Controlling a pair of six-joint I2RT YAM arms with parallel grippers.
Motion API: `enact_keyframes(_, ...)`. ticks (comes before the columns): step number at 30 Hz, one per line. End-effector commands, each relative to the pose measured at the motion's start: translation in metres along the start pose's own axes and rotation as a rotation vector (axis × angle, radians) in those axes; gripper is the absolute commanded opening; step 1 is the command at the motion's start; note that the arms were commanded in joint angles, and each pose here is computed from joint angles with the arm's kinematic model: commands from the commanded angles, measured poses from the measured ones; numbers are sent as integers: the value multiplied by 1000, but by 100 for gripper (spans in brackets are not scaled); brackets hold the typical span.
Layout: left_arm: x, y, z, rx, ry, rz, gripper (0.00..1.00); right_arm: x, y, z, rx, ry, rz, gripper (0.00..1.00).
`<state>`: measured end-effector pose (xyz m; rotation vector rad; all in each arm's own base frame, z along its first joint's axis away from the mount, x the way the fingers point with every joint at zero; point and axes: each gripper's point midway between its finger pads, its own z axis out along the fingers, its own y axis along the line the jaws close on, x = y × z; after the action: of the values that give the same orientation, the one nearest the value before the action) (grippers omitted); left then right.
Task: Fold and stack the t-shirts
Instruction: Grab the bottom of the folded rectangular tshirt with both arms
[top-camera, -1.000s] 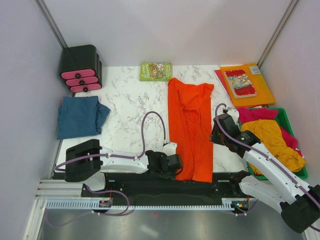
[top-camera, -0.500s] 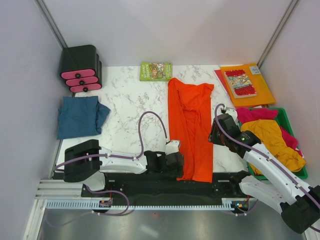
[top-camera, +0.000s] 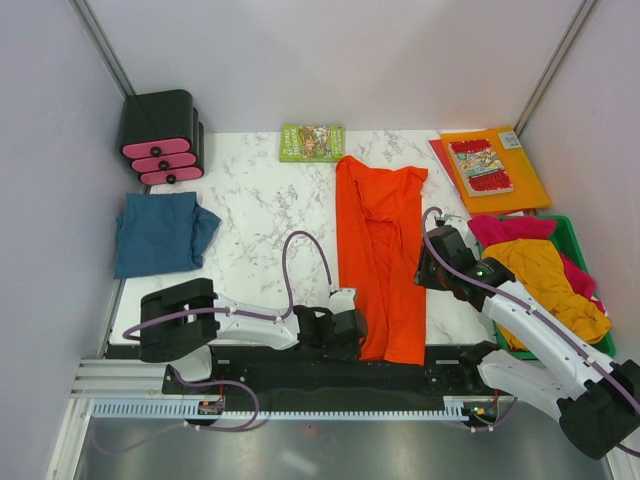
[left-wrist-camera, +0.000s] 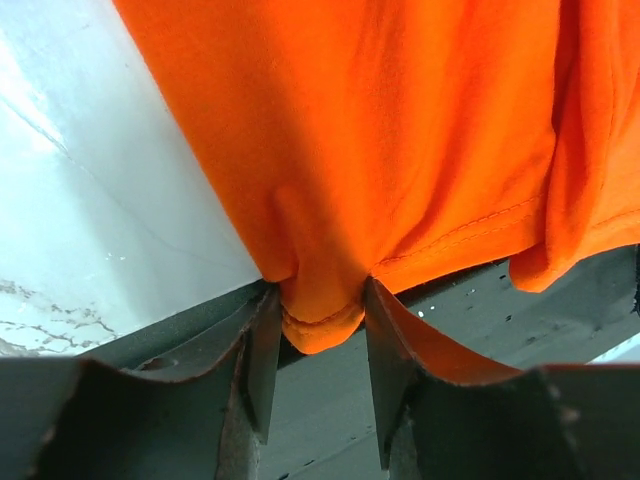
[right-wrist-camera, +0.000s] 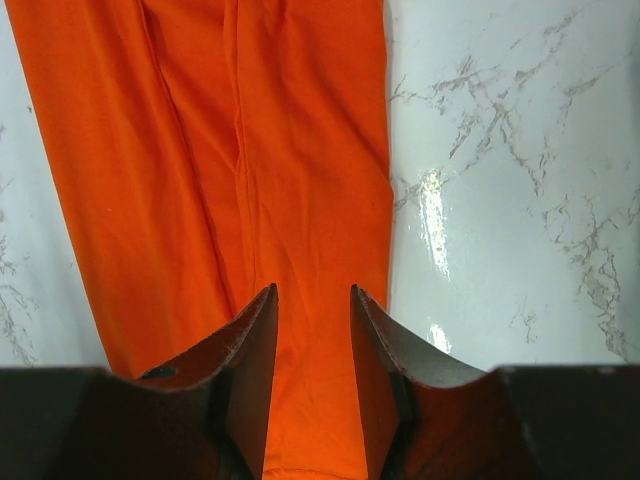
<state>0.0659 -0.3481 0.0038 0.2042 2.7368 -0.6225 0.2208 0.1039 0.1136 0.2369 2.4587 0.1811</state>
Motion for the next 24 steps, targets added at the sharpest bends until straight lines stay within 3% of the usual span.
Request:
enact_keyframes(1, 1, -5, -1, 15, -7, -34, 45, -9, 10, -4, -45, -33, -5, 42)
enact_keyframes(3, 0, -5, -3, 7, -11, -24, 49, -11, 10, -6, -49, -37, -2, 43)
enact_keyframes(5, 0, -3, -8, -17, -16, -11, 60, -13, 11, -7, -51, -41, 1, 43)
enact_keyframes(8, 1, 5, -15, -34, -26, -14, 66, -12, 11, -8, -52, -39, 0, 43)
enact_keyframes(12, 3, 20, -19, -50, -43, -50, 65, -10, 10, -6, -50, -34, 5, 43)
enact_keyframes(17, 5, 36, -18, -82, -56, -78, 55, -9, 12, -4, -55, -30, 11, 43)
enact_keyframes(24, -1, 32, -10, -66, -82, -60, 52, -8, 14, -2, -65, -25, 19, 43)
